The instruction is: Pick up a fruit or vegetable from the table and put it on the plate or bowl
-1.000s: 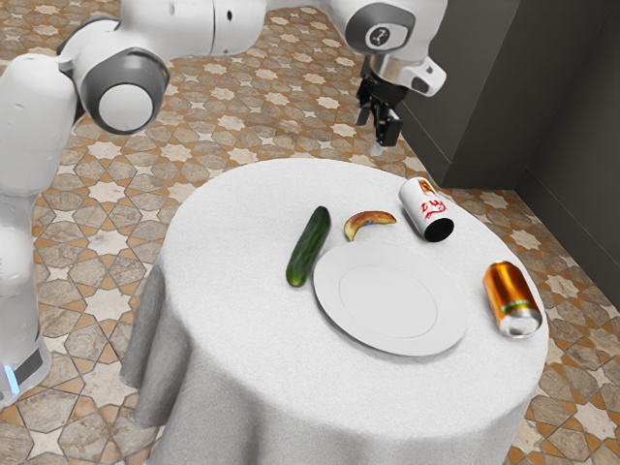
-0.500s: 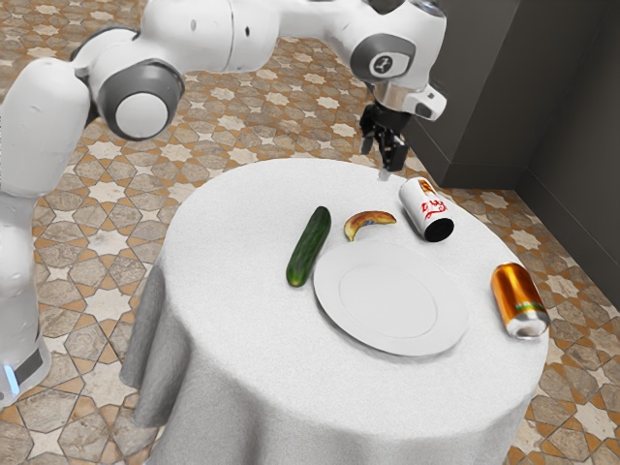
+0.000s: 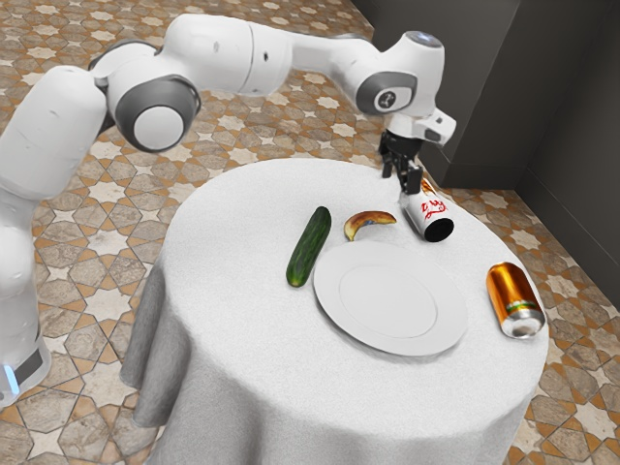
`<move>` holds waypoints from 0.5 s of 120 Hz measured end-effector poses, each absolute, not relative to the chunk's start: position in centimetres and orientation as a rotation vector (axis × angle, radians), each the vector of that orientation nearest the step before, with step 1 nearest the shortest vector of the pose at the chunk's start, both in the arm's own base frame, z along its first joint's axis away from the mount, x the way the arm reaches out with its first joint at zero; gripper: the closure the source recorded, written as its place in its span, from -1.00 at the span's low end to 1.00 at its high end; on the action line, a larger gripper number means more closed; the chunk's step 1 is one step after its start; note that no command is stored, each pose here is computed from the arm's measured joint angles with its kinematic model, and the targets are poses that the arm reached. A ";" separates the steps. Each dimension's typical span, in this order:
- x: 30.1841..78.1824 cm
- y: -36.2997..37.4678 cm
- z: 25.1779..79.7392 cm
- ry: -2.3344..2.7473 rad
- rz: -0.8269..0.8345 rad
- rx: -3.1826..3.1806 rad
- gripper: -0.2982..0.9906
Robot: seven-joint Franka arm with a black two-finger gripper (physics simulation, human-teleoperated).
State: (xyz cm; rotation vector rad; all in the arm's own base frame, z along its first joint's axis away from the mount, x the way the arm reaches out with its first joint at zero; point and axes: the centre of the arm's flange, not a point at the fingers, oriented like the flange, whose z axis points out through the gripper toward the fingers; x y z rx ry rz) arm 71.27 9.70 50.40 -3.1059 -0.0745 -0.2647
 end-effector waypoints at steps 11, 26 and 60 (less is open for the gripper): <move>70.8 9.5 49.8 -0.081 -0.253 -3.143 -0.54; 69.4 10.2 48.4 -0.119 -0.199 -3.189 -0.54; 68.6 11.5 45.9 -0.145 -0.133 -3.225 -0.54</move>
